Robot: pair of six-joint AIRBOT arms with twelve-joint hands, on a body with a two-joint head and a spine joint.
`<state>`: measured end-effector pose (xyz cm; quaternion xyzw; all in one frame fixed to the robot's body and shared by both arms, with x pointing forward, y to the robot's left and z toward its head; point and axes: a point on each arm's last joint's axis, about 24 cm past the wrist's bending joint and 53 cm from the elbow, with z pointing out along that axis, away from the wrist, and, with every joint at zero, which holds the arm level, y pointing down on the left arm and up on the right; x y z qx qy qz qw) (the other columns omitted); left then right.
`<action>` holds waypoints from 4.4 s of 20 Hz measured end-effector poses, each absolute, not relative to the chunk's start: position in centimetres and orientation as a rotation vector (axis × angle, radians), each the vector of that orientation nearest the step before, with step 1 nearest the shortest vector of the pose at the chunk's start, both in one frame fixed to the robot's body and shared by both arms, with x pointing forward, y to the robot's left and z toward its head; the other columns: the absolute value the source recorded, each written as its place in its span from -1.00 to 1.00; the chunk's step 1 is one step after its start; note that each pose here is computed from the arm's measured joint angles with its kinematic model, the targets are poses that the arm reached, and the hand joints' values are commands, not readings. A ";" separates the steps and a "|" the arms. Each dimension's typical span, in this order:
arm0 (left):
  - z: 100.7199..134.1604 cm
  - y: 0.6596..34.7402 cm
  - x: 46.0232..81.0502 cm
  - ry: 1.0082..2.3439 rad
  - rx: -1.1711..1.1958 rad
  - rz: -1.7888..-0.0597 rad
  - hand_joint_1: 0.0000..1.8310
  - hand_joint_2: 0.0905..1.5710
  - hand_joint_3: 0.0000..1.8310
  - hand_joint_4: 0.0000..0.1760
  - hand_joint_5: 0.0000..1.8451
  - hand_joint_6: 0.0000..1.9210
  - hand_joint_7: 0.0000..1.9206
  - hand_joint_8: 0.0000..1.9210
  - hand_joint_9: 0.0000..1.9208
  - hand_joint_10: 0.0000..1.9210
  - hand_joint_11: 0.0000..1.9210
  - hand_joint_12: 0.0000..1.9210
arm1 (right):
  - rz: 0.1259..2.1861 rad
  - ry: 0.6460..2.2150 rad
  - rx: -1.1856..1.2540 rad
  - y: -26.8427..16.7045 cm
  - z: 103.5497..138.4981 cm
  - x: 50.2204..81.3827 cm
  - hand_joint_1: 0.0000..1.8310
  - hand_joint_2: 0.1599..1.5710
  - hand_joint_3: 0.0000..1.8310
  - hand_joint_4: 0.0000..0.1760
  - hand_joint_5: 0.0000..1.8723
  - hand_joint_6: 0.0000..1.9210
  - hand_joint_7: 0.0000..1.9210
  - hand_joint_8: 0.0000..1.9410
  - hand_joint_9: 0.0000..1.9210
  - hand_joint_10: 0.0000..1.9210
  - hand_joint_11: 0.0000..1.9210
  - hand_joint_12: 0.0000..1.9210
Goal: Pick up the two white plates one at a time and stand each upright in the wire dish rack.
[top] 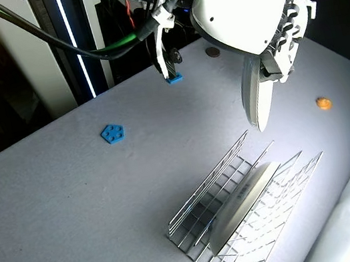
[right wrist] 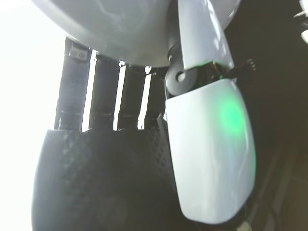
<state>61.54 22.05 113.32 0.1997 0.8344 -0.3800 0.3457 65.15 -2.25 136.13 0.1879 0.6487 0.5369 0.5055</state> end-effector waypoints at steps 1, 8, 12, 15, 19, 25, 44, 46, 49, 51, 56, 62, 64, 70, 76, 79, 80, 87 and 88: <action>113.3 22.3 61.6 2.168 0.515 -0.982 -1.00 0.41 -0.99 -1.00 -0.84 -1.00 -0.86 -1.00 -0.89 -1.00 -1.00 -0.79 | 1.287 1.570 0.471 -2.6 135.9 65.3 0.50 0.34 -1.00 -1.00 -0.02 0.15 0.04 -0.06 -0.02 0.12 -0.23 0.01; 113.6 22.2 61.7 2.157 0.523 -0.979 -1.00 0.40 -1.00 -1.00 -0.87 -1.00 -0.90 -1.00 -0.93 -1.00 -1.00 -0.91 | 1.236 1.569 0.539 -4.8 135.0 66.2 0.50 0.36 -1.00 -1.00 -0.05 0.19 0.02 -0.05 -0.03 0.15 -0.23 0.03; 113.4 21.9 61.4 2.162 0.537 -0.984 -1.00 0.40 -1.00 -1.00 -0.85 -1.00 -0.88 -1.00 -0.91 -1.00 -1.00 -0.84 | 1.194 1.593 0.584 -6.0 133.3 66.7 0.50 0.35 -1.00 -1.00 -0.03 0.18 0.04 -0.07 -0.06 0.17 -0.23 0.01; 113.4 21.9 61.4 2.162 0.536 -0.986 -1.00 0.40 -1.00 -1.00 -0.83 -1.00 -0.86 -1.00 -0.88 -1.00 -1.00 -0.76 | 1.181 1.609 0.629 -6.8 132.3 67.1 0.50 0.36 -1.00 -1.00 -0.05 0.20 0.02 -0.06 -0.05 0.18 -0.24 0.02; 113.2 21.5 61.0 2.168 0.552 -0.990 -1.00 0.41 -1.00 -1.00 -0.85 -1.00 -0.88 -1.00 -0.90 -1.00 -1.00 -0.83 | 1.137 1.617 0.655 -7.9 131.3 67.8 0.49 0.38 -1.00 -1.00 -0.08 0.25 0.00 -0.01 -0.10 0.22 -0.27 0.06; 113.0 21.6 60.9 2.174 0.563 -0.980 -1.00 0.41 -1.00 -1.00 -0.84 -1.00 -0.87 -1.00 -0.89 -1.00 -1.00 -0.77 | 1.120 1.622 0.666 -8.6 130.6 68.4 0.49 0.37 -1.00 -1.00 -0.03 0.21 0.02 -0.05 -0.09 0.18 -0.25 0.00; 112.8 21.1 60.7 2.176 0.575 -0.990 -1.00 0.42 -1.00 -1.00 -0.81 -1.00 -0.83 -1.00 -0.86 -0.99 -1.00 -0.71 | 1.106 1.659 0.674 -9.8 128.2 70.1 0.49 0.37 -1.00 -1.00 -0.04 0.20 0.01 -0.03 -0.07 0.18 -0.24 0.02; 112.8 21.1 60.7 2.176 0.575 -0.990 -1.00 0.41 -1.00 -1.00 -0.79 -0.99 -0.83 -1.00 -0.85 -1.00 -1.00 -0.65 | 1.107 1.645 0.642 -9.5 128.6 70.1 0.49 0.38 -1.00 -1.00 -0.05 0.22 -0.02 0.00 -0.08 0.21 -0.25 0.05; 112.8 21.1 60.7 2.176 0.574 -0.989 -1.00 0.42 -1.00 -1.00 -0.85 -1.00 -0.88 -0.99 -0.90 -1.00 -1.00 -0.77 | 1.103 1.645 0.618 -9.0 128.5 70.5 0.49 0.37 -1.00 -1.00 -0.04 0.19 0.02 -0.03 -0.08 0.20 -0.27 0.07; 112.8 21.0 60.7 2.176 0.575 -0.990 -1.00 0.41 -1.00 -1.00 -0.84 -1.00 -0.87 -1.00 -0.89 -0.99 -1.00 -0.75 | 1.097 1.649 0.620 -9.0 128.2 70.9 0.49 0.37 -1.00 -1.00 -0.06 0.22 0.02 -0.04 -0.10 0.23 -0.28 0.06; 112.7 20.7 60.5 2.176 0.581 -0.998 -1.00 0.41 -1.00 -1.00 -0.81 -1.00 -0.84 -1.00 -0.86 -1.00 -1.00 -0.72 | 1.128 1.675 0.607 -7.4 127.6 71.1 0.50 0.37 -1.00 -1.00 -0.04 0.18 0.03 -0.05 -0.09 0.22 -0.27 0.08; 112.6 20.7 60.4 2.178 0.587 -0.996 -1.00 0.41 -1.00 -1.00 -0.83 -1.00 -0.86 -1.00 -0.89 -1.00 -1.00 -0.79 | 1.120 1.674 0.572 -7.1 126.9 71.1 0.49 0.37 -1.00 -1.00 -0.06 0.20 0.03 -0.04 -0.11 0.23 -0.28 0.07; 112.6 20.5 60.3 2.179 0.592 -0.998 -1.00 0.41 -1.00 -1.00 -0.83 -1.00 -0.85 -1.00 -0.87 -1.00 -1.00 -0.76 | 1.116 1.676 0.568 -7.2 126.8 71.2 0.35 0.39 -1.00 -1.00 -0.03 0.19 0.00 0.01 -0.08 -0.28 -0.31 0.07; 112.5 20.2 60.2 2.179 0.597 -1.003 -1.00 0.42 -1.00 -1.00 -0.80 -1.00 -0.83 -1.00 -0.85 -1.00 -1.00 -0.68 | 1.078 1.682 0.540 -7.4 126.0 71.3 0.49 0.40 -1.00 -1.00 -0.07 0.22 -0.01 0.04 -0.17 0.31 -0.37 0.16; 112.6 20.2 60.2 2.177 0.597 -1.002 -1.00 0.42 -1.00 -1.00 -0.82 -0.99 -0.85 -0.99 -0.87 -1.00 -1.00 -0.75 | 1.067 1.689 0.544 -7.6 125.5 71.6 0.29 0.46 -1.00 -0.83 -0.15 0.31 -0.07 0.18 -0.08 -0.67 -0.45 0.16; 112.6 20.2 60.2 2.178 0.598 -1.002 -1.00 0.42 -1.00 -1.00 -0.81 -0.99 -0.83 -0.99 -0.86 -0.99 -1.00 -0.72 | 1.070 1.691 0.542 -7.5 125.5 71.5 0.28 0.49 -1.00 -0.88 -0.20 0.37 -0.11 0.26 -0.09 -0.82 -0.51 0.16; 112.6 20.2 60.2 2.178 0.599 -1.001 -1.00 0.42 -1.00 -1.00 -0.81 -0.99 -0.84 -1.00 -0.86 -1.00 -1.00 -0.71 | 1.072 1.692 0.540 -7.3 125.5 71.5 0.27 0.51 -1.00 -0.88 -0.24 0.41 -0.14 0.31 -0.11 -0.84 -0.54 0.17; 112.5 20.3 60.2 2.179 0.601 -0.999 -1.00 0.41 -1.00 -1.00 -0.82 -1.00 -0.84 -0.99 -0.86 -0.99 -1.00 -0.71 | 1.088 1.696 0.531 -6.9 125.5 71.3 0.32 0.42 -1.00 -1.00 -0.19 -0.95 -0.12 -0.98 -0.16 -0.98 -0.65 0.10; 112.5 20.3 60.2 2.179 0.602 -0.999 -1.00 0.42 -1.00 -1.00 -0.81 -1.00 -0.84 -1.00 -0.86 -1.00 -1.00 -0.72 | 1.088 1.696 0.531 -6.9 125.5 71.3 0.34 0.41 -1.00 -1.00 -0.18 -0.97 -0.12 -0.99 -0.16 -0.99 -0.64 0.08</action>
